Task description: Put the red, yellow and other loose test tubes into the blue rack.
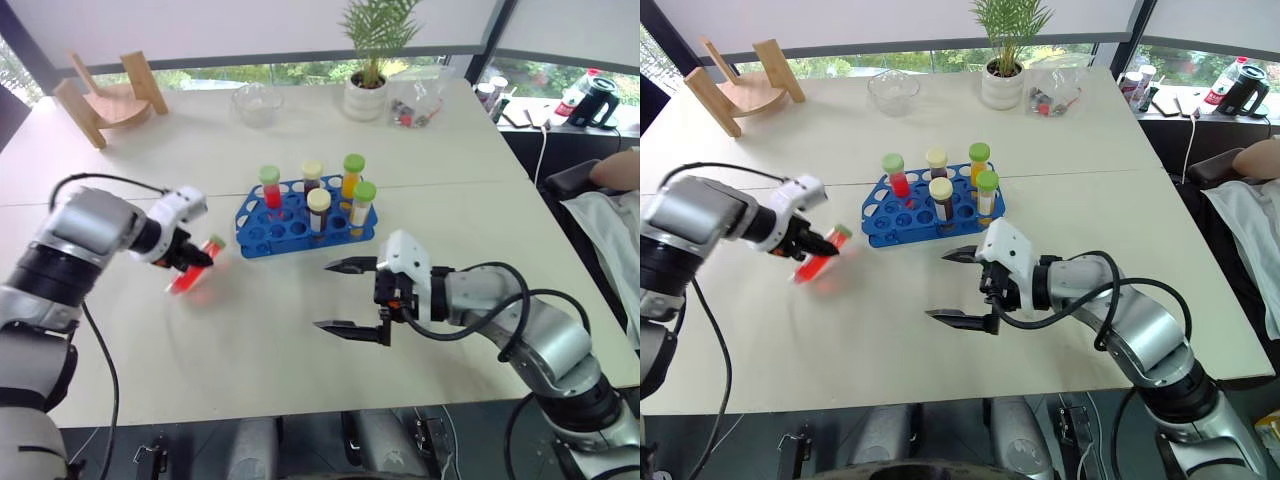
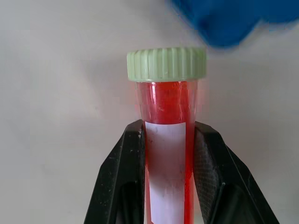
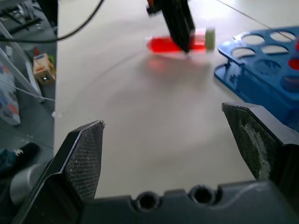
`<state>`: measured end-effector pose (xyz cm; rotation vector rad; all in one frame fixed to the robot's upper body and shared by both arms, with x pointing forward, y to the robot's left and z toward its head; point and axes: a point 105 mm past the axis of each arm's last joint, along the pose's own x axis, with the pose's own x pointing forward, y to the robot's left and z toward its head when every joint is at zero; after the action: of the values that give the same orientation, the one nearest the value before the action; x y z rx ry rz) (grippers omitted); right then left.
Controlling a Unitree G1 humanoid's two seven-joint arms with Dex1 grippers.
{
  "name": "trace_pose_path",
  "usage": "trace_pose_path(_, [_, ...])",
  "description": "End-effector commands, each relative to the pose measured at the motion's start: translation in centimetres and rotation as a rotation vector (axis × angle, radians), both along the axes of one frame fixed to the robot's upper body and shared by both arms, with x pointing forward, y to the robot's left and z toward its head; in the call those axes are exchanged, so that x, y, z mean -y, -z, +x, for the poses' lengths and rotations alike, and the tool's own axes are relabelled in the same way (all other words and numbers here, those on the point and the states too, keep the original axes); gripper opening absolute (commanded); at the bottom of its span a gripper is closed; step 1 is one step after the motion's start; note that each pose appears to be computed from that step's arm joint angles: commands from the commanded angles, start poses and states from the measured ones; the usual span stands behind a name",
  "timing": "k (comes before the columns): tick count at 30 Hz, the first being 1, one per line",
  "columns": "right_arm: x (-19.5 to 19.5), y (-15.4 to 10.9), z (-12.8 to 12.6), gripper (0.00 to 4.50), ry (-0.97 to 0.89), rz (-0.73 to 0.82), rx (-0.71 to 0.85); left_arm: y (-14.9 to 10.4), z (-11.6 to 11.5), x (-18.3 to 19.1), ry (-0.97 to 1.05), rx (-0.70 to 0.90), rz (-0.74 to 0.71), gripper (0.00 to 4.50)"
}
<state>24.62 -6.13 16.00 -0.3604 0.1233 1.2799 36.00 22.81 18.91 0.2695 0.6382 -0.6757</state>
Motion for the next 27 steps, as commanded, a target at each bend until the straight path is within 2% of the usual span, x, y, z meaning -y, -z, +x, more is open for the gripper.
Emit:
trace_pose_path(1, [0.6, -1.0, 0.6, 4.50, 0.046, 0.037, 0.057, -7.3, -0.6, 0.6, 0.089, 0.382, -0.166, 0.81])
trace_pose_path(4, [0.6, -1.1, 1.5, 4.50, 0.085, 0.070, 0.052, -8.9, -1.8, 2.5, 0.122, 0.486, -0.404, 0.81])
trace_pose_path(6, [0.6, -1.2, 2.2, 4.50, 0.106, 0.092, 0.050, -8.6, -2.2, 3.8, 0.135, 0.521, -0.493, 0.81])
trace_pose_path(10, [1.0, -1.0, 4.2, 4.50, 0.165, 0.112, 0.049, -6.1, -2.1, 6.8, 0.146, 0.592, -0.584, 0.81])
trace_pose_path(17, [1.9, -0.6, 4.8, 4.50, 0.203, 0.107, 0.038, -0.7, -1.3, 9.3, 0.141, 0.576, -0.575, 0.81])
trace_pose_path(22, [2.2, -0.6, 5.2, 4.50, 0.230, 0.111, 0.041, 0.2, -0.1, 10.2, 0.132, 0.593, -0.580, 0.81])
trace_pose_path(27, [2.1, -0.8, 5.1, 4.50, 0.239, 0.119, 0.041, 0.0, 0.8, 10.5, 0.121, 0.630, -0.585, 0.81])
